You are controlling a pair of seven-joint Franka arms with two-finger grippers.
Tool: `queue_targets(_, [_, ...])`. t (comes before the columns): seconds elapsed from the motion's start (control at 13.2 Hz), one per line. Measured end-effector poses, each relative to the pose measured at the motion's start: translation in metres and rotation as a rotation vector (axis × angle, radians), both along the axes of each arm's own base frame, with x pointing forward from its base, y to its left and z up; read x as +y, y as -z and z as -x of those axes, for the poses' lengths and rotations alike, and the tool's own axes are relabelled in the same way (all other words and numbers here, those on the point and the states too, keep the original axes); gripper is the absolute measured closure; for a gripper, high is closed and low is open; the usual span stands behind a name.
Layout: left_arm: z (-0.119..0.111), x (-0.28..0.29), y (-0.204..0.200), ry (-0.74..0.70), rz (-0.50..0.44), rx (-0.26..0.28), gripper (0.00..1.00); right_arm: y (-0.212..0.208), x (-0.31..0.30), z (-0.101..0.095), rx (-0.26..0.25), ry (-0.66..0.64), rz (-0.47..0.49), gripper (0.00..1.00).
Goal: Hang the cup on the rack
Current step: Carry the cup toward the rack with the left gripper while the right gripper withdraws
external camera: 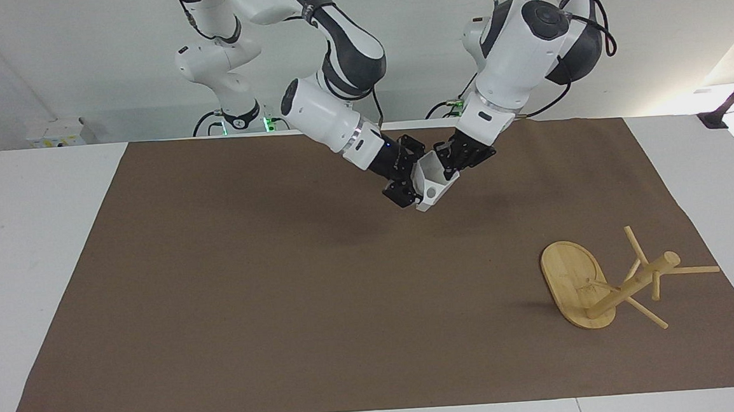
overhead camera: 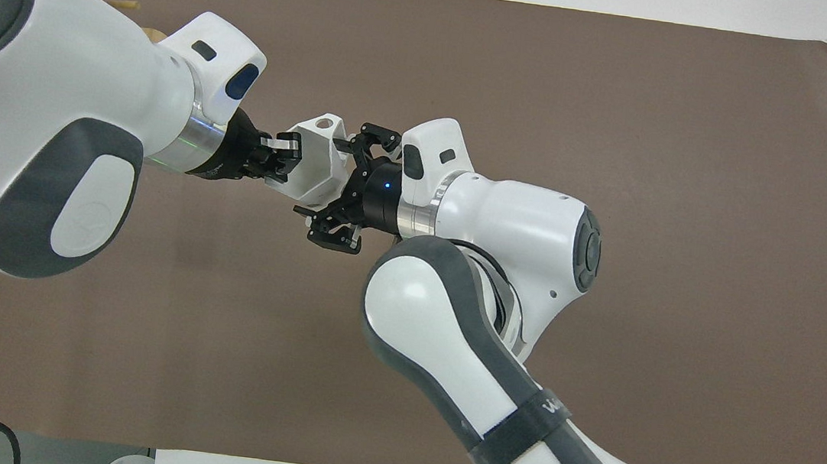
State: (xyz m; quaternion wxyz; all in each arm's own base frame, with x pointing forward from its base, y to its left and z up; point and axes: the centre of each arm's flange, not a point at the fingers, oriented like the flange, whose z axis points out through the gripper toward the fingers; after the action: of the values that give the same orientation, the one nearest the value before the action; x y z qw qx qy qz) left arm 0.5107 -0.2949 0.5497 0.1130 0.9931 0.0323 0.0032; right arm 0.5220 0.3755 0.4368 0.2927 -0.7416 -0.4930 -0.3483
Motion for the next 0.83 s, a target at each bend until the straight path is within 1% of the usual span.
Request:
queue_targets(0.08, [-0.011, 0.008, -0.004, -0.021, 0.005, -0.041, 0.96, 0.000, -0.015, -0.006, 0.015, -0.001, -0.004, 0.00])
queue_targets(0.15, [-0.024, 0.021, -0.007, -0.056, 0.017, -0.081, 0.96, 0.001, -0.039, -0.014, 0.045, -0.007, -0.013, 0.00])
queue_targets(0.23, [-0.037, 0.038, -0.006, -0.096, 0.025, -0.102, 0.96, 0.002, -0.072, -0.023, 0.088, -0.016, -0.030, 0.00])
queue_targets(0.3, [-0.049, 0.059, -0.002, -0.140, 0.032, -0.113, 0.96, 0.003, -0.115, -0.033, 0.134, -0.027, -0.049, 0.00])
queue_targets(0.38, [-0.061, 0.081, 0.006, -0.199, 0.061, -0.138, 0.96, 0.003, -0.167, -0.044, 0.172, -0.040, -0.054, 0.00])
queue_targets(0.45, [-0.072, 0.102, 0.013, -0.267, 0.106, -0.175, 0.96, 0.001, -0.220, -0.051, 0.197, -0.042, -0.038, 0.00])
queue_targets(0.53, [-0.080, 0.120, 0.021, -0.332, 0.149, -0.210, 0.96, -0.001, -0.269, -0.056, 0.214, -0.034, -0.007, 0.00])
queue_targets(0.61, [-0.085, 0.137, 0.029, -0.390, 0.182, -0.224, 0.96, -0.003, -0.312, -0.057, 0.227, -0.027, 0.037, 0.00])
queue_targets(0.68, [-0.088, 0.151, 0.036, -0.435, 0.204, -0.222, 0.96, -0.007, -0.350, -0.057, 0.238, -0.027, 0.105, 0.00])
queue_targets(0.83, [-0.098, 0.174, 0.051, -0.519, 0.249, -0.211, 0.96, -0.025, -0.407, -0.056, 0.269, -0.012, 0.303, 0.00])
